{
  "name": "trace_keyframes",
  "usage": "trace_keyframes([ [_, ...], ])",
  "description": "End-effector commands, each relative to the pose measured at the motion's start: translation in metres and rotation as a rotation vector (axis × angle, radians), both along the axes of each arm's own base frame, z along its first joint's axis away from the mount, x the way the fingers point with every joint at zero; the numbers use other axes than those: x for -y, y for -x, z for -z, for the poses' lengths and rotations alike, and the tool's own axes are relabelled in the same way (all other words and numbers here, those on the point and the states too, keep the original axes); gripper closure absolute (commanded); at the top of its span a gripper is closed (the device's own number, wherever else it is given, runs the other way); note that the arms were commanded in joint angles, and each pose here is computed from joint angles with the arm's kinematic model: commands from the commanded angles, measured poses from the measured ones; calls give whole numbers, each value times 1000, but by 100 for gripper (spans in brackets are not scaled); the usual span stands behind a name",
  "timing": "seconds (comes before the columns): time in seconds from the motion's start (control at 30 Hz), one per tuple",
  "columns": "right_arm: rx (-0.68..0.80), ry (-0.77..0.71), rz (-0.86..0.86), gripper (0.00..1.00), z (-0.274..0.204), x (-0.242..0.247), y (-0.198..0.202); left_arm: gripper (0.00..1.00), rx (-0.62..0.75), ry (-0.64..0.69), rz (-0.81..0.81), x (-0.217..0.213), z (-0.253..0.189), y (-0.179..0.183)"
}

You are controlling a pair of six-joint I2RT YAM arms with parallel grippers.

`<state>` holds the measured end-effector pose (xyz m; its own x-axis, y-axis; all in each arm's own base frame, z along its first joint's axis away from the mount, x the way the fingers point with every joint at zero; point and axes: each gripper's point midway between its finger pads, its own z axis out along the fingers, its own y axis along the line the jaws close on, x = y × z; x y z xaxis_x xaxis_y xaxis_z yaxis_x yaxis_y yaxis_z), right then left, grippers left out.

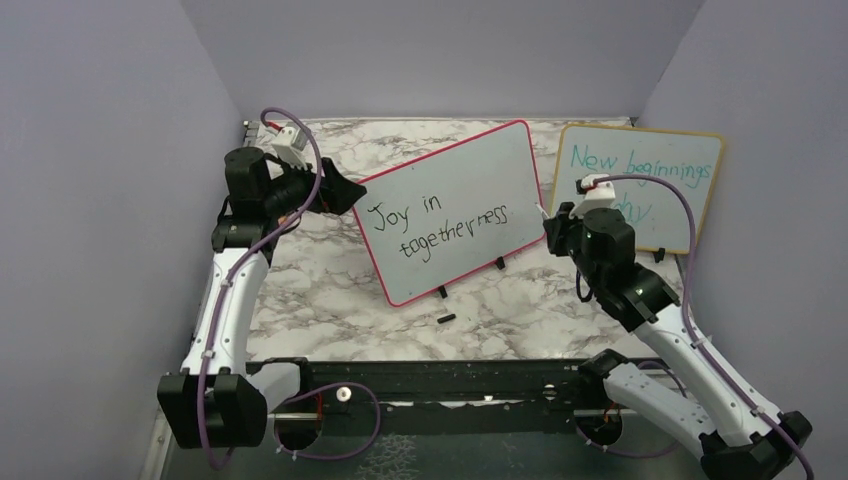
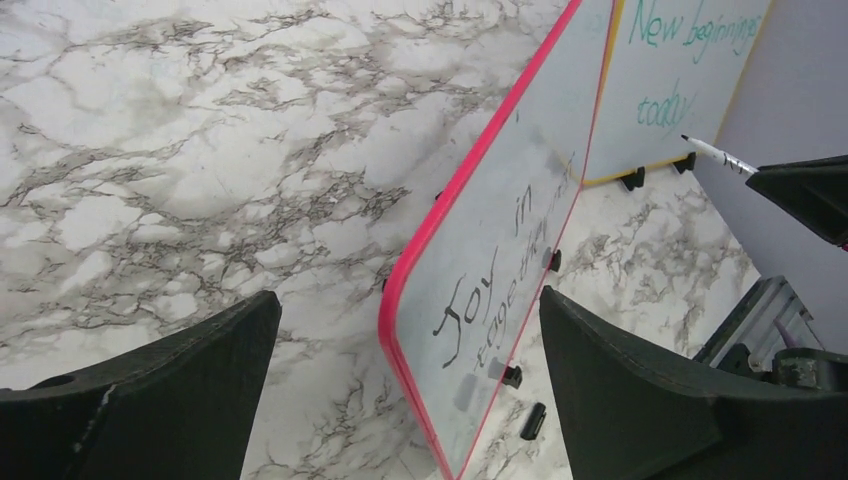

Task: Write a sentence on the whiteboard
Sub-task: Pick up the pen cap from the center of the board.

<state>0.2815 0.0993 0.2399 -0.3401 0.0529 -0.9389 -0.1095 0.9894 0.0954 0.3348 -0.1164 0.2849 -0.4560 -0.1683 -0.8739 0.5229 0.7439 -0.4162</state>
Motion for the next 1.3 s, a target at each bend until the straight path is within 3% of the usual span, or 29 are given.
trace_keyframes([
  [0.0,40,-1,26,100,-23,13,9,1,5,43,-31,1,-18,14],
  [0.37,60,-3,27,100,-31,24,29,1,34,-30,36,45,-16,72],
  [0.73,67,-7,27,99,-25,31,40,2,-156,-70,168,79,54,128],
  [1.0,68,-33,6,100,-22,26,42,6,-240,-291,208,119,118,156],
  [1.27,69,-46,1,100,-21,26,46,17,-261,-519,279,142,169,175],
])
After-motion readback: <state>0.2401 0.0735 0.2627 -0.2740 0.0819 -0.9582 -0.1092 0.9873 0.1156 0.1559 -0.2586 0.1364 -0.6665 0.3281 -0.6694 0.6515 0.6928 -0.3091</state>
